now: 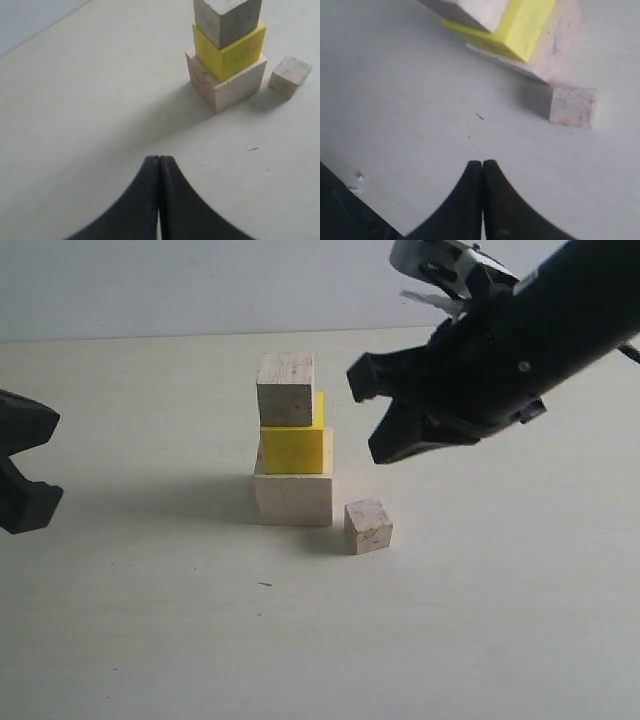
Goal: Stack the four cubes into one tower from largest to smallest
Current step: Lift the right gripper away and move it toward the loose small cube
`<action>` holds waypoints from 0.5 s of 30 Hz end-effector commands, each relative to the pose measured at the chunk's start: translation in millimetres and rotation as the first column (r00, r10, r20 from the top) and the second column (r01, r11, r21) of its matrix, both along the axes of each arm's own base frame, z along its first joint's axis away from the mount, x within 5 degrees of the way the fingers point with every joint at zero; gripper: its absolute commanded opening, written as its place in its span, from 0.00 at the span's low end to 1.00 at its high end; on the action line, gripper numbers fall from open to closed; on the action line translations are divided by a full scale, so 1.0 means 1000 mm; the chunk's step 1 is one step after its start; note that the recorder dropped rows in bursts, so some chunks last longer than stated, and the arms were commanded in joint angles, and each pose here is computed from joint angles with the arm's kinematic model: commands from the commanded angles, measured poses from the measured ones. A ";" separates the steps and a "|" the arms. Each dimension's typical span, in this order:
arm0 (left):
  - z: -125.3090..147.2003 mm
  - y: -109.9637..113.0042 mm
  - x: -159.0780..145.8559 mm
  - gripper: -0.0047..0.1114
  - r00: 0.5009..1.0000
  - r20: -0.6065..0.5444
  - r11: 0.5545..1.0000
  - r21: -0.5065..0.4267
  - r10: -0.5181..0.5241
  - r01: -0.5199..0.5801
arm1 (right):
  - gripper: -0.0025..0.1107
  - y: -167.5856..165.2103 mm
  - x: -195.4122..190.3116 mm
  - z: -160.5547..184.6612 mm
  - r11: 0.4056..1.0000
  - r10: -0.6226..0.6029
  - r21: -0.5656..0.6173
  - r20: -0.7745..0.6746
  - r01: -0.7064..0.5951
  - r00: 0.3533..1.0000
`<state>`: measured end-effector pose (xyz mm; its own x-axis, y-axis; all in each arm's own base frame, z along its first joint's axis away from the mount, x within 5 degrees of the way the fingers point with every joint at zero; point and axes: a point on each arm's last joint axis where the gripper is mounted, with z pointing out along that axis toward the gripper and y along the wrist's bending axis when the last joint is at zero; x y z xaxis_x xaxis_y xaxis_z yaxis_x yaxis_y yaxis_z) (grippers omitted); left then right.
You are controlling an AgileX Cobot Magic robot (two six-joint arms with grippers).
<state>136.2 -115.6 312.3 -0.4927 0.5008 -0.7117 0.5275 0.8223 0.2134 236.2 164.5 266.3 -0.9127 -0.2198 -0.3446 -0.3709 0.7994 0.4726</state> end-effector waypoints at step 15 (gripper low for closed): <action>-0.015 0.002 -0.003 0.04 1.000 -0.001 1.000 0.022 -0.022 0.022 | 0.03 -0.024 -0.005 -0.036 0.977 0.009 -0.211 0.121 0.016 0.993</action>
<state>133.7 -112.8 299.0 -0.5021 0.5234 -0.6884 0.5364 0.8129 0.2268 227.2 139.8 235.1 -0.8718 -0.3070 -0.3818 -0.4184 0.8720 0.2542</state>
